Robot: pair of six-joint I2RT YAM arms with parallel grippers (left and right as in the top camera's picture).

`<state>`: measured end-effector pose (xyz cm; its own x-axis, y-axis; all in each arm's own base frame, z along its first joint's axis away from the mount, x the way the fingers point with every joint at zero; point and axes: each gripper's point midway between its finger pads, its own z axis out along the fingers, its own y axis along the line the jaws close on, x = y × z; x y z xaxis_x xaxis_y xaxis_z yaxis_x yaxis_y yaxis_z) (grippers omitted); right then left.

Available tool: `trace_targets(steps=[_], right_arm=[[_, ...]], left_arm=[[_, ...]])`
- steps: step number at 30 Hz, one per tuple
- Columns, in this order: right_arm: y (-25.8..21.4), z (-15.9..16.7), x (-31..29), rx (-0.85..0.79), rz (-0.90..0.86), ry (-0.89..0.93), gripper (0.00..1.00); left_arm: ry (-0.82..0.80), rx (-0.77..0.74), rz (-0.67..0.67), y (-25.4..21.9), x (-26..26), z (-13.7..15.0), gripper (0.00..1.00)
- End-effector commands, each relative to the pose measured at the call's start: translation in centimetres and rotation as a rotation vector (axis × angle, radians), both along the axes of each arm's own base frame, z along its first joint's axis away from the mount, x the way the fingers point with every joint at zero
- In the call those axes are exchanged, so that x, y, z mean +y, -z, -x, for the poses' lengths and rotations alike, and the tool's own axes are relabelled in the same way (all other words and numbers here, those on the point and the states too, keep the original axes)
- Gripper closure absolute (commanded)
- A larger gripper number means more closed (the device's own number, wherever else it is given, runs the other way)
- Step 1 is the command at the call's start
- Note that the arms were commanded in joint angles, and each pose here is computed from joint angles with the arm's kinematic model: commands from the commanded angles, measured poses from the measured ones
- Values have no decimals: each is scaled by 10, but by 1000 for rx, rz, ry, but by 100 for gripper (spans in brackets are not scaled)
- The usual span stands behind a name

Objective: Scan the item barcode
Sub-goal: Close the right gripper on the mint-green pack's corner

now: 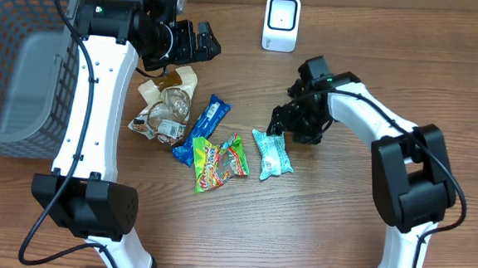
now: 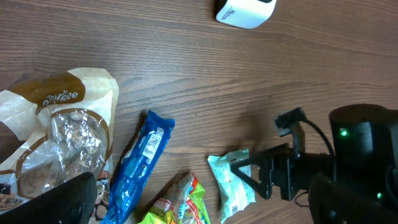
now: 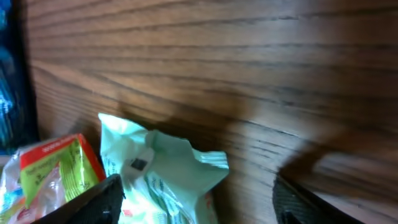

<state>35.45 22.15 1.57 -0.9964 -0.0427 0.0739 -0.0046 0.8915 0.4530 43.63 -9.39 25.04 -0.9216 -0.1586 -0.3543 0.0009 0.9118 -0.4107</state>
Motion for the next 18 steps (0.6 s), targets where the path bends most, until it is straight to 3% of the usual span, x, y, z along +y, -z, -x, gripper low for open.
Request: trace_targets(steps=[1,5,9,10,18], right_arm=[[23,22,8,82,35,-22,26],[23,27,3,121,49,8,41],[23,28,2,127,53,9,89],[23,28,2,127,53,9,96],[13,22,-1,106,43,13,96]], left_arm=[[4,-29,-11,-9,4,1,0],[4,-29,-11,-9,4,1,0],[4,-29,-11,-9,4,1,0],[4,-29,-11,-9,4,1,0],[5,-29,-11,-9,4,1,0]])
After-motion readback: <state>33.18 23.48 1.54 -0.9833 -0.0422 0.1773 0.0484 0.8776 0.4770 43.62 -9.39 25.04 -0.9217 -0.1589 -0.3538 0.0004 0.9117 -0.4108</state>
